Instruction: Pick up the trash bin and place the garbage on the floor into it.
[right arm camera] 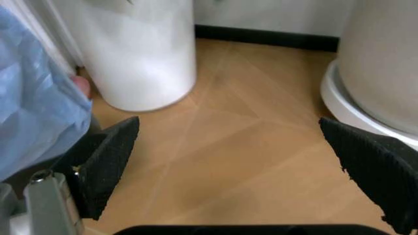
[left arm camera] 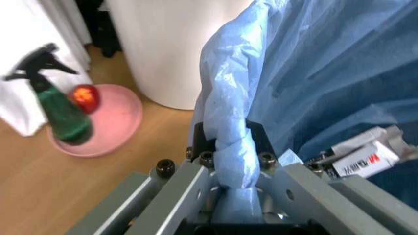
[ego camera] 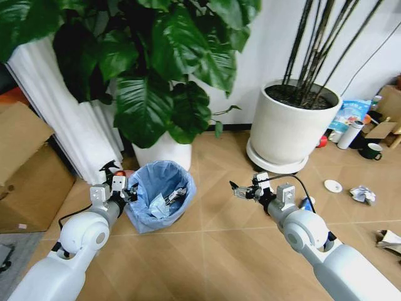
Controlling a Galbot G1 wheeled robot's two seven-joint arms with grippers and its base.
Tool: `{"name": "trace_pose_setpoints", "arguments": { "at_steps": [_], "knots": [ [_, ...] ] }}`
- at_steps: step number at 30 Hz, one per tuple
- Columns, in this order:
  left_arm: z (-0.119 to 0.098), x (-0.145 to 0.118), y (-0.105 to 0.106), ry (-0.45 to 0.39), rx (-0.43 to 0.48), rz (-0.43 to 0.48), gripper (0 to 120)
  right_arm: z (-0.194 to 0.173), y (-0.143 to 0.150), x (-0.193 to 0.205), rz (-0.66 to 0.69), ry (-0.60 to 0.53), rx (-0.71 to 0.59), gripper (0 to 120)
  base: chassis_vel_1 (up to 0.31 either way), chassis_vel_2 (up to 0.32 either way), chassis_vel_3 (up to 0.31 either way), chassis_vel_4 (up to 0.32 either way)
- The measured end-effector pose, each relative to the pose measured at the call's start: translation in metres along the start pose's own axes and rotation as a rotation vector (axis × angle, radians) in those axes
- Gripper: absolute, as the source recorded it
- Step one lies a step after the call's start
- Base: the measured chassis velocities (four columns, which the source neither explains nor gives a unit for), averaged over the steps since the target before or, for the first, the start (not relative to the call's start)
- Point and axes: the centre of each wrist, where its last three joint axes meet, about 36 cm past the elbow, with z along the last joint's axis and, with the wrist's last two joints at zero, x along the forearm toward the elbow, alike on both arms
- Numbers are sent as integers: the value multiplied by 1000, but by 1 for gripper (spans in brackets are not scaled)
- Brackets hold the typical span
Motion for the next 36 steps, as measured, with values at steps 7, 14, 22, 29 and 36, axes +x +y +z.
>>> {"name": "trace_pose_setpoints", "arguments": {
  "at_steps": [7, 14, 22, 29, 36],
  "knots": [
    [-1, 1, -2, -5, 1, 4, 0, 4, 2, 3, 1, 1, 0, 100, -222, -220, 228, 231],
    [-2, 2, -3, -7, 1, 6, 0, 7, 1, 5, 8, 1, 0, 100, -215, -235, 222, 229],
    [-1, 2, -4, -6, 3, 4, 0, 10, -2, 7, 22, -2, 3, 100, -231, -227, 230, 221],
    [-2, 3, -5, -9, 3, 4, 0, 15, -5, 4, 15, -35, 8, 100, -154, -161, 151, 133],
    [-1, 5, -6, -8, 1, 1, 0, 20, -6, 4, 21, -28, 27, 100, 56, 56, -36, -21]
  ]
}}
